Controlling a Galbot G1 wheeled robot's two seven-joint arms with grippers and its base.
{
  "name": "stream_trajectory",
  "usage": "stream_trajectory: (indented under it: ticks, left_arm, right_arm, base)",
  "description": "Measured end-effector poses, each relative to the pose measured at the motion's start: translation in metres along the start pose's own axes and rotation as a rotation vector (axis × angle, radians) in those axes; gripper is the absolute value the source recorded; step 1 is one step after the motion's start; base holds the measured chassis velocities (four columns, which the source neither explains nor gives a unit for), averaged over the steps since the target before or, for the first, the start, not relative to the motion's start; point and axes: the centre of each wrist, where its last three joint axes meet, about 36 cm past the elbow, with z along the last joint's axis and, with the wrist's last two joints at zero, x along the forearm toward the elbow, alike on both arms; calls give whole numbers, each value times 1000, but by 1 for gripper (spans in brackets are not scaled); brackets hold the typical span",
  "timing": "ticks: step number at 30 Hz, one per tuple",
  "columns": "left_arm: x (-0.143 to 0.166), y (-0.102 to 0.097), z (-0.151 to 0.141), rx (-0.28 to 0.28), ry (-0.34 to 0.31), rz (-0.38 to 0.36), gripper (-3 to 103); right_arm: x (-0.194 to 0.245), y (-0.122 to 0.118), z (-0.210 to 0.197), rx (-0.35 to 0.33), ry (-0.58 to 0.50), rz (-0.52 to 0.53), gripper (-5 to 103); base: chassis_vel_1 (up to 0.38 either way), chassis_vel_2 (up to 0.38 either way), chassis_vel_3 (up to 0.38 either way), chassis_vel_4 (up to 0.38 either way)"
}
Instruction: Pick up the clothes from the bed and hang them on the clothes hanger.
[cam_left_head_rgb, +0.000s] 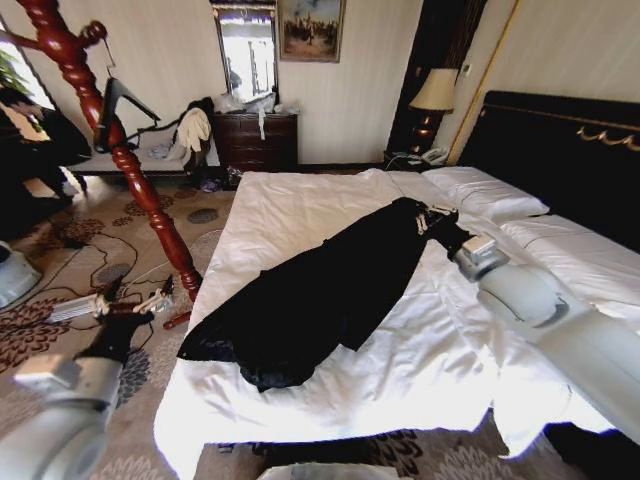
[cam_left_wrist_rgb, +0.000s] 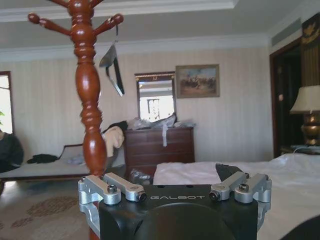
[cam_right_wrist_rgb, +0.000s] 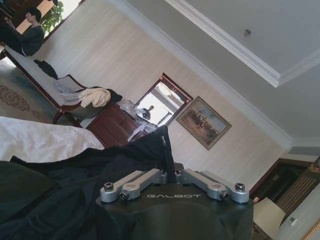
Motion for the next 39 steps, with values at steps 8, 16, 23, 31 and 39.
stream_trajectory:
  ticks: [8, 16, 23, 31, 39]
  left_arm:
    - [-50, 9, -69, 65, -33, 55, 100]
    - [-93, 20, -144, 90, -29, 42, 100]
    - [-111, 38, -190, 102, 11, 14, 92]
    - [-137, 67, -225, 93, 46, -62, 100]
    - [-155, 101, -248, 79, 38, -81, 100]
  right_arm:
    - [3, -10, -5, 22, -2, 2, 0]
    - [2, -13, -6, 13, -6, 13, 0]
    - [8, -17, -4, 32, 8, 13, 0]
    - [9, -22, -6, 52, 9, 14, 0]
    - [1, -15, -5, 19, -9, 13, 0]
  base:
    - [0, 0, 0, 0]
    - [0, 0, 0, 0]
    - [0, 0, 0, 0]
    - [0, 0, 0, 0]
    - [0, 0, 0, 0]
